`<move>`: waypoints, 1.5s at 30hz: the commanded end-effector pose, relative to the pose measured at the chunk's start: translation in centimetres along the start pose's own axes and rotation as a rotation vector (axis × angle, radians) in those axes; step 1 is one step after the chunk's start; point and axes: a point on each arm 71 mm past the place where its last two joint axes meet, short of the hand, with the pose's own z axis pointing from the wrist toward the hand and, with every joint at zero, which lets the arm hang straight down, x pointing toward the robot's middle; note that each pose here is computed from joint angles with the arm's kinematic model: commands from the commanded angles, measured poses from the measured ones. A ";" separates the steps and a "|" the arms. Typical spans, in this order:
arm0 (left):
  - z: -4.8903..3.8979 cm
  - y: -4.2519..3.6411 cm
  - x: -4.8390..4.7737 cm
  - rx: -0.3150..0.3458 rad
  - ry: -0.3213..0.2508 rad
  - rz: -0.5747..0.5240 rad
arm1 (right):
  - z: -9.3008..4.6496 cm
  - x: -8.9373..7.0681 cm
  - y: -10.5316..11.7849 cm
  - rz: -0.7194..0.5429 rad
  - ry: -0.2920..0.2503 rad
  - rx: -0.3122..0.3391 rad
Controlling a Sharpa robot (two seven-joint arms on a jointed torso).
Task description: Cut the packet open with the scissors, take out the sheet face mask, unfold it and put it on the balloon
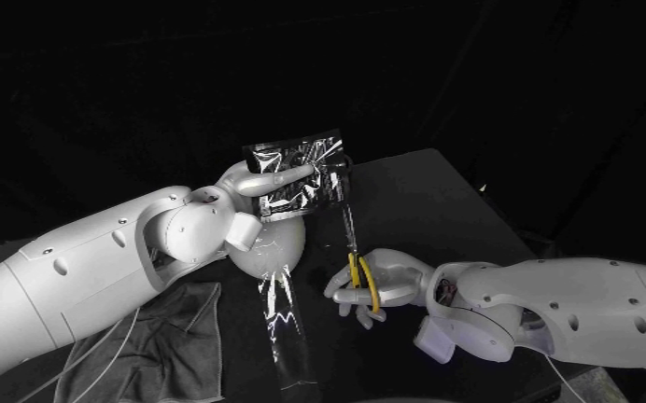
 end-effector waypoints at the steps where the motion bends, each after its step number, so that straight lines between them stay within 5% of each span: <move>1: 0.05 -0.10 0.30 -0.004 0.023 -0.002 | 0.0 0.0 0.5 -0.016 0.006 -0.019; 45: -0.19 0.21 0.60 -0.043 0.068 0.015 | 0.4 -0.9 1.5 -0.016 -0.039 -0.046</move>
